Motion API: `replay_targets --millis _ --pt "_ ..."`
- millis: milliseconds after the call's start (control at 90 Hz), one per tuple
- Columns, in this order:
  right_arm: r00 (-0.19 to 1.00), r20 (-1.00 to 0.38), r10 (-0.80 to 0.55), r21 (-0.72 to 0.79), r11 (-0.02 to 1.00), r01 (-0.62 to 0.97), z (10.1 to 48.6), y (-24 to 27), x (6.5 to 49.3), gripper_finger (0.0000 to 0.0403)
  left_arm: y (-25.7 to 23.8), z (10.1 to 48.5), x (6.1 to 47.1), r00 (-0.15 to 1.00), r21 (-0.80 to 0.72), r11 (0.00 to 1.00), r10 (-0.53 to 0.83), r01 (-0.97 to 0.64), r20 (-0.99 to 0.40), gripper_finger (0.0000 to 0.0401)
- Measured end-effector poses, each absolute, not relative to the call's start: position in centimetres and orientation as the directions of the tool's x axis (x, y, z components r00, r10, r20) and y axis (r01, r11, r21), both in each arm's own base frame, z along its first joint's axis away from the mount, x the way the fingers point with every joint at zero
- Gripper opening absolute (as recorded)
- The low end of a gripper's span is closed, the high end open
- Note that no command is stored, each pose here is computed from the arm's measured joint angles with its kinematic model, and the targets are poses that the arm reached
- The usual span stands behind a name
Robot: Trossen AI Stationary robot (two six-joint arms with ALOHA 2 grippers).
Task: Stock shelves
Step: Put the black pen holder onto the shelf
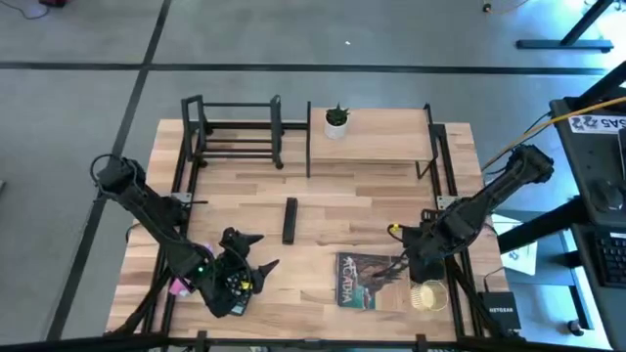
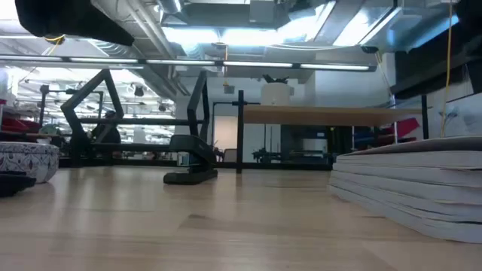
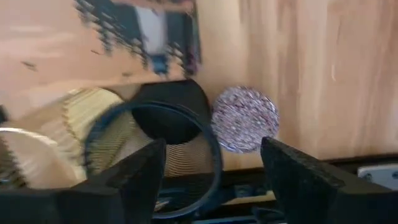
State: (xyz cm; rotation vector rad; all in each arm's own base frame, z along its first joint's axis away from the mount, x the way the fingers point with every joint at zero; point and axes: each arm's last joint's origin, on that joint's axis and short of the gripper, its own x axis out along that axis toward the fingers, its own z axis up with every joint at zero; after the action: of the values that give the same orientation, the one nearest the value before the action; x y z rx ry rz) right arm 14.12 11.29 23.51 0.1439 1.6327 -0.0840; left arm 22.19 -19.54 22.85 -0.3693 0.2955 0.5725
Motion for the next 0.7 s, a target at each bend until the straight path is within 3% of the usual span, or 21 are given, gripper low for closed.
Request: replay_targets --millis 244,511,700 --pt "-0.015 -0.996 0.088 0.085 0.986 0.143 22.0 11.6 14.5 0.0167 -19.5 22.9 22.2 0.802 -0.255 0.779 0.469 -0.573 -0.370 0.0400" --pt "0.007 -0.997 0.077 0.077 0.989 0.129 21.6 11.5 14.6 0.0020 -19.6 22.9 22.2 0.803 -0.261 0.776 0.471 -0.574 -0.366 0.0400" --pt "0.045 -0.994 0.102 0.107 0.987 0.118 23.9 11.8 15.2 0.0008 -19.7 23.0 22.3 0.808 -0.271 0.776 0.466 -0.569 -0.360 0.0400"
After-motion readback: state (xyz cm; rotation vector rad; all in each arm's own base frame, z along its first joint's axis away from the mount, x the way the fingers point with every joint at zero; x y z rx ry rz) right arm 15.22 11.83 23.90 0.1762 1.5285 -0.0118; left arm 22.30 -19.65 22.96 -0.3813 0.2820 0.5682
